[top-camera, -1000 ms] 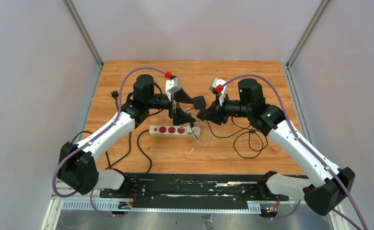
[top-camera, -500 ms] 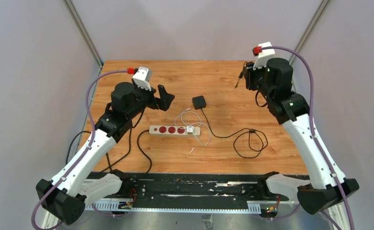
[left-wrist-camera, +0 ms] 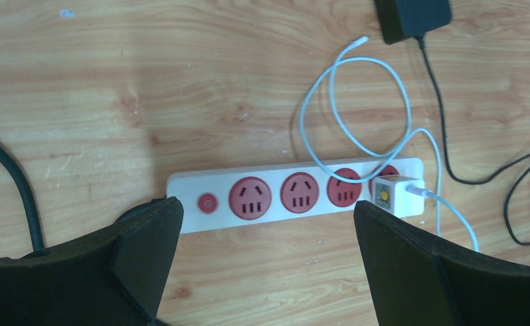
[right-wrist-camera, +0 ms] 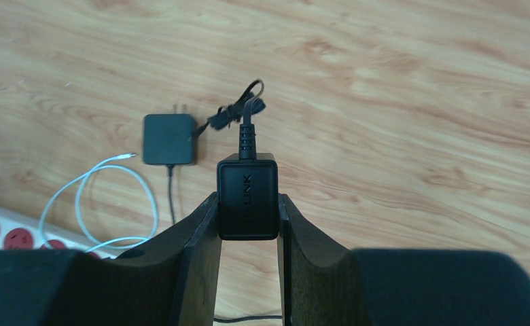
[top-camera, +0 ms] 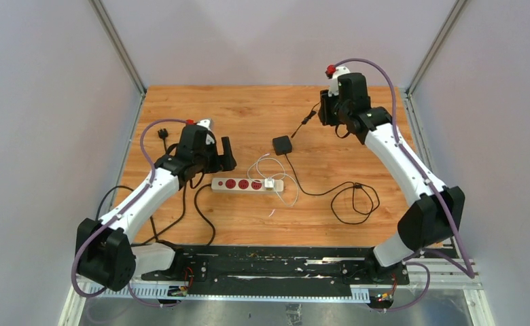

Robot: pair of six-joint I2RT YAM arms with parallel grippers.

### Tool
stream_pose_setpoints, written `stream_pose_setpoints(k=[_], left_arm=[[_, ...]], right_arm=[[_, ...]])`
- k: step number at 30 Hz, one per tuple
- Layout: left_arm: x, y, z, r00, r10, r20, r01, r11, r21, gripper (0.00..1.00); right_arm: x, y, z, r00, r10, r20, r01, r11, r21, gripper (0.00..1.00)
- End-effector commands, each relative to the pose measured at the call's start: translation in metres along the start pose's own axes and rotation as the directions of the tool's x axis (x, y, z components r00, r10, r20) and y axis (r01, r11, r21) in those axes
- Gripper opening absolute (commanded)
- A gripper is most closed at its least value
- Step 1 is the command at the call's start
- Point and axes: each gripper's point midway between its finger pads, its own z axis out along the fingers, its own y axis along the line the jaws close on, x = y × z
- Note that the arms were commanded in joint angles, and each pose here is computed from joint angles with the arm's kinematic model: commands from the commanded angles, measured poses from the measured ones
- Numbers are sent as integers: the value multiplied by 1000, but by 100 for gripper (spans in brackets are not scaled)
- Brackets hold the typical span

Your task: Insert the plug

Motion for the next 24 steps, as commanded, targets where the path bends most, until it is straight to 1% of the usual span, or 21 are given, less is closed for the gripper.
stream_pose_setpoints(k=[1, 4, 8, 10, 12, 15, 16, 17, 19, 20, 24], left_arm=[[21, 16, 9, 994, -76, -82, 74, 997, -33, 100], [33, 23, 14, 988, -105, -114, 100, 994, -47, 100], [40, 28, 15, 985, -119, -123, 112, 992, -62, 100], [42, 32, 14, 985, -123, -122, 114, 990, -77, 100], [44, 35, 12, 985, -130, -116, 120, 989, -88, 100], [46, 40, 10, 984, -144, -107, 133, 986, -105, 100], [48, 42, 10, 983, -149, -106, 137, 984, -111, 100], [49, 44, 9, 983, -153, -104, 141, 983, -118, 100], [51, 48, 8, 981, -167, -97, 154, 980, -127, 100], [53, 49, 8, 980, -174, -96, 161, 979, -128, 100], [64, 55, 6, 974, -207, -97, 193, 972, -135, 99]], right_arm=[[-8, 39, 18, 996, 90, 7, -87, 980, -180, 0], [-1, 66, 34, 997, 70, -17, -72, 970, -234, 0], [9, 111, 50, 999, 29, -46, -43, 942, -332, 0], [12, 133, 54, 999, -13, -41, -4, 923, -386, 0], [17, 158, 54, 998, -59, -32, 37, 885, -465, 0], [31, 197, 45, 992, -124, -6, 93, 777, -622, 0], [36, 215, 35, 989, -151, 14, 117, 704, -700, 0], [42, 224, 30, 983, -183, 36, 149, 654, -742, 0], [54, 241, 20, 966, -240, 91, 215, 564, -797, 0], [60, 246, 17, 959, -261, 114, 242, 532, -812, 0], [87, 259, 4, 947, -287, 142, 257, 415, -873, 0]])
